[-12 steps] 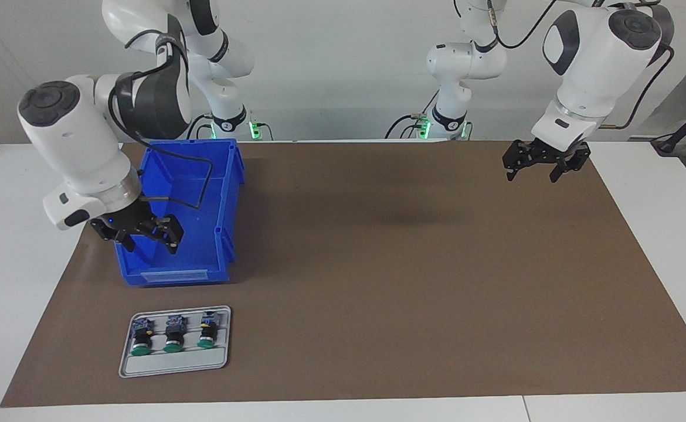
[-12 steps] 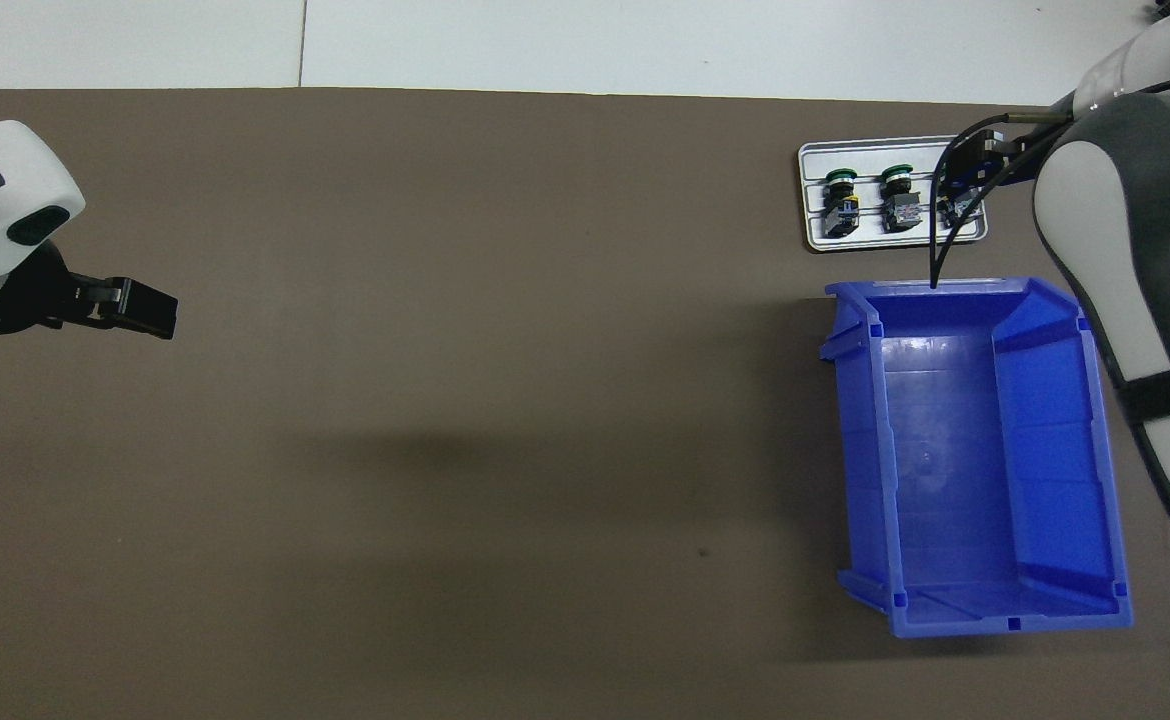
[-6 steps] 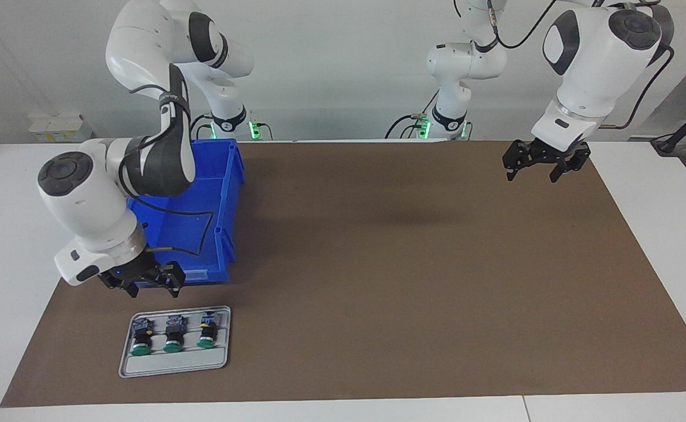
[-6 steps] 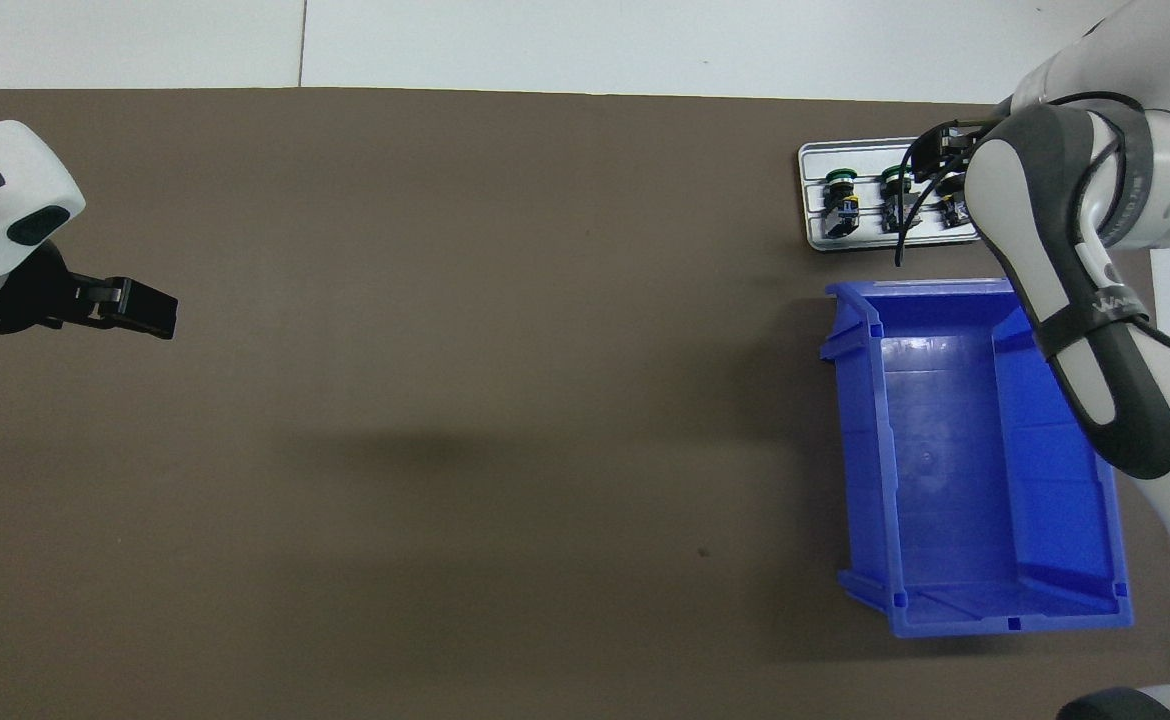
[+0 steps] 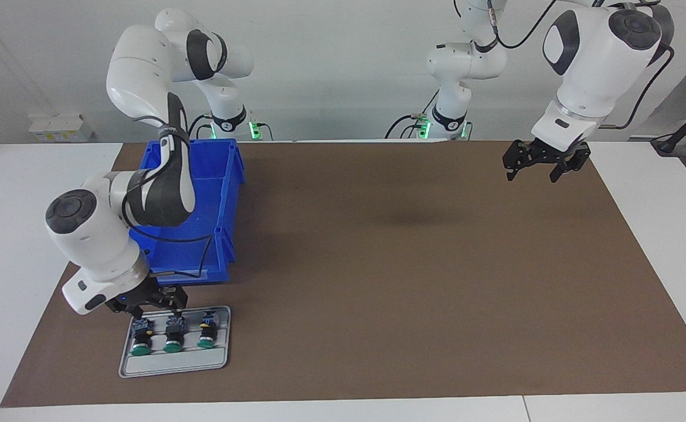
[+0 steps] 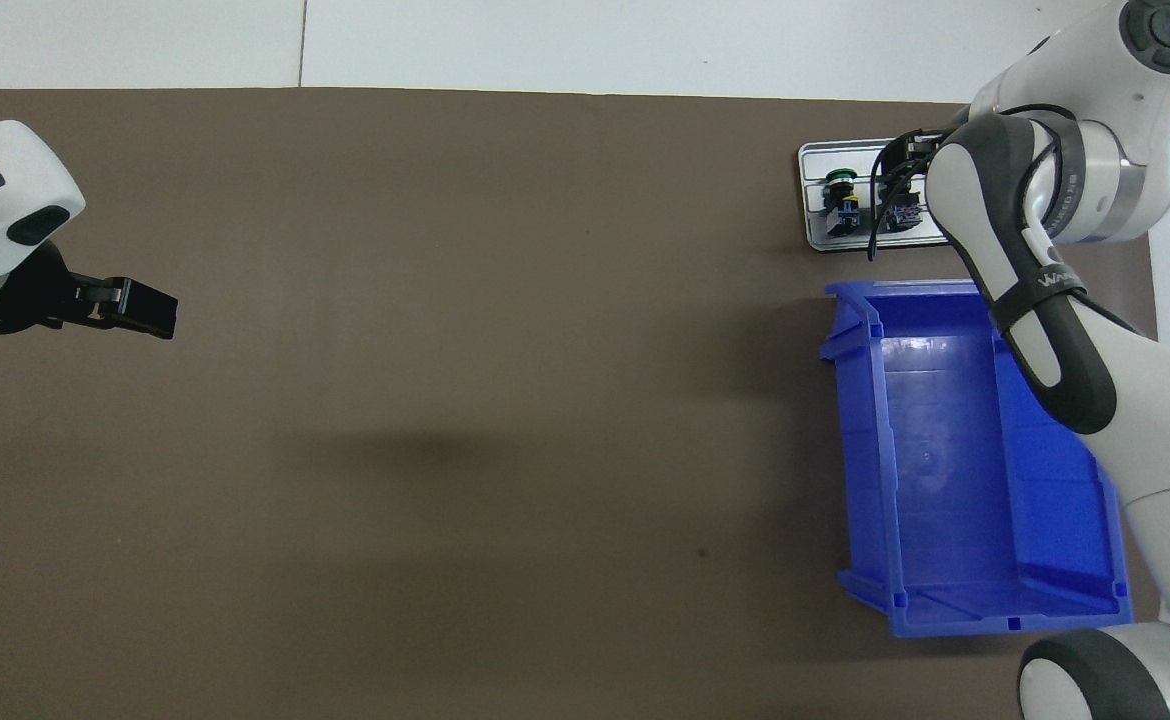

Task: Place and press button with both arms
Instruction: 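Grasp one black button with the right gripper and lift it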

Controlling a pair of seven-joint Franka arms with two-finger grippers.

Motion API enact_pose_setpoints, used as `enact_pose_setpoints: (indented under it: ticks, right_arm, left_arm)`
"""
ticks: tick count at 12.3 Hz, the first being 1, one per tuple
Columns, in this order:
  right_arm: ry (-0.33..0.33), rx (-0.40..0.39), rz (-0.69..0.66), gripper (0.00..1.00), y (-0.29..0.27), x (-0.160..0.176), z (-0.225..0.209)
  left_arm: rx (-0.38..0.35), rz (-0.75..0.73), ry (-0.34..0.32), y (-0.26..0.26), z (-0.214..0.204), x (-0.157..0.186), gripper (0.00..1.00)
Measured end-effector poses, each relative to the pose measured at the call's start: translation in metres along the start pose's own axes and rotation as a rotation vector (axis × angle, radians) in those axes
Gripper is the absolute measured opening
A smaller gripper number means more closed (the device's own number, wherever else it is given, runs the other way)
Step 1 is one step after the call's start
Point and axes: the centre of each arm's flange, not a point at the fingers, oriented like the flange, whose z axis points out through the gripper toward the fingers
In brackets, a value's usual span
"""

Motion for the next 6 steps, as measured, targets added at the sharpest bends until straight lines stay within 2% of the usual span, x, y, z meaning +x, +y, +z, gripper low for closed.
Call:
enact_pose_setpoints:
  ticks: [6]
  right_arm:
    - [0.032,-0.015,-0.013,0.86,0.003,0.003,0.027]
  left_arm:
    - [0.0,0.0,0.0,0.0,0.0,0.0,1.0]
